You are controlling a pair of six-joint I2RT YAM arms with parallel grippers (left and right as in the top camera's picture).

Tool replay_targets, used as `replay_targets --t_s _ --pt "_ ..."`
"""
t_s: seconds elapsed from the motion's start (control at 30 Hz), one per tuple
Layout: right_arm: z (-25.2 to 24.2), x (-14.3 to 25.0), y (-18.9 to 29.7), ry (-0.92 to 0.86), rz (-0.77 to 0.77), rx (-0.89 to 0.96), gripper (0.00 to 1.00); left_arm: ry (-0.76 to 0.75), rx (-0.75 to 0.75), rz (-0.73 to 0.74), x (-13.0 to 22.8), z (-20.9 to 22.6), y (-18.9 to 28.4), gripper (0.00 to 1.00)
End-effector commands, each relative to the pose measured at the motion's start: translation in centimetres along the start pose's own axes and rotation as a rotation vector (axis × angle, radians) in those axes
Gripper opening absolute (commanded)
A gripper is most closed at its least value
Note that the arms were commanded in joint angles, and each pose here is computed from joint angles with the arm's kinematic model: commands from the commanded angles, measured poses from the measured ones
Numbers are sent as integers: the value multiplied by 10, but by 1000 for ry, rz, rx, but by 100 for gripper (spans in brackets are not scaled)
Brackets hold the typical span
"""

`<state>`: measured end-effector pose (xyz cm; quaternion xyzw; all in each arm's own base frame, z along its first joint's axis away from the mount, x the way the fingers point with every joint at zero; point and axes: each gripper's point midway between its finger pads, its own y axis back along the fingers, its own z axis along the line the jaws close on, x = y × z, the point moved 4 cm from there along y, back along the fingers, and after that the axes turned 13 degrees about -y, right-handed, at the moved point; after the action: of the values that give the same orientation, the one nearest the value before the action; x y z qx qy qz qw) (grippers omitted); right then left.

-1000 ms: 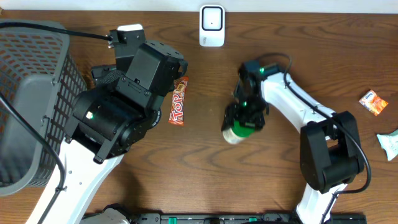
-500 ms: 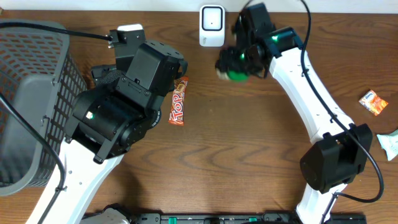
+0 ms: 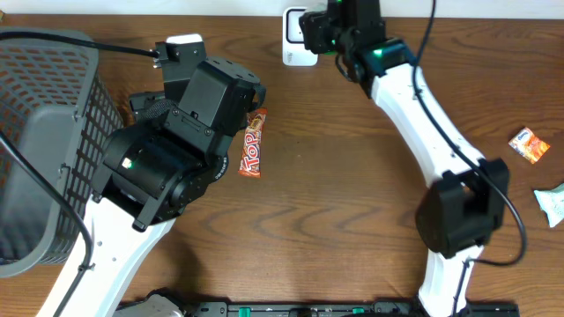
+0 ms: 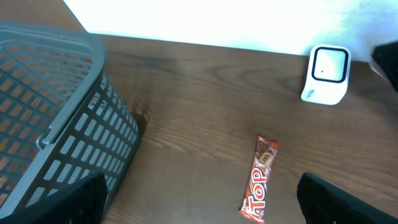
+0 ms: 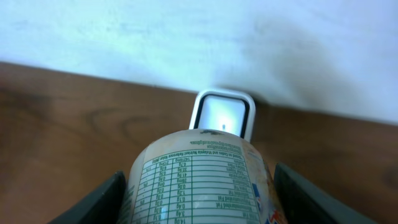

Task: Scan the item barcode
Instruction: 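Carry the jar up to the white scanner with the right gripper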

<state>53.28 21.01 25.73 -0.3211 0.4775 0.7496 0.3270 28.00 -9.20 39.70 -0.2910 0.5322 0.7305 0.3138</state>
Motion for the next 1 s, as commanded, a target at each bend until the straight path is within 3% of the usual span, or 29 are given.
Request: replay_targets --t_s 0.0,0.3,0.6,0.97 --pt "-6 -3 -27 75 -62 6 37 2 -15 -10 -2 4 1 98" --pt "-12 -6 -78 142 -269 0 35 1 -15 -10 -2 4 1 98" --pt "-26 30 -127 154 -316 -16 35 2 -15 -10 -2 4 1 98" --pt "-23 21 -127 150 -391 -28 38 2 -15 -10 -2 4 1 98"
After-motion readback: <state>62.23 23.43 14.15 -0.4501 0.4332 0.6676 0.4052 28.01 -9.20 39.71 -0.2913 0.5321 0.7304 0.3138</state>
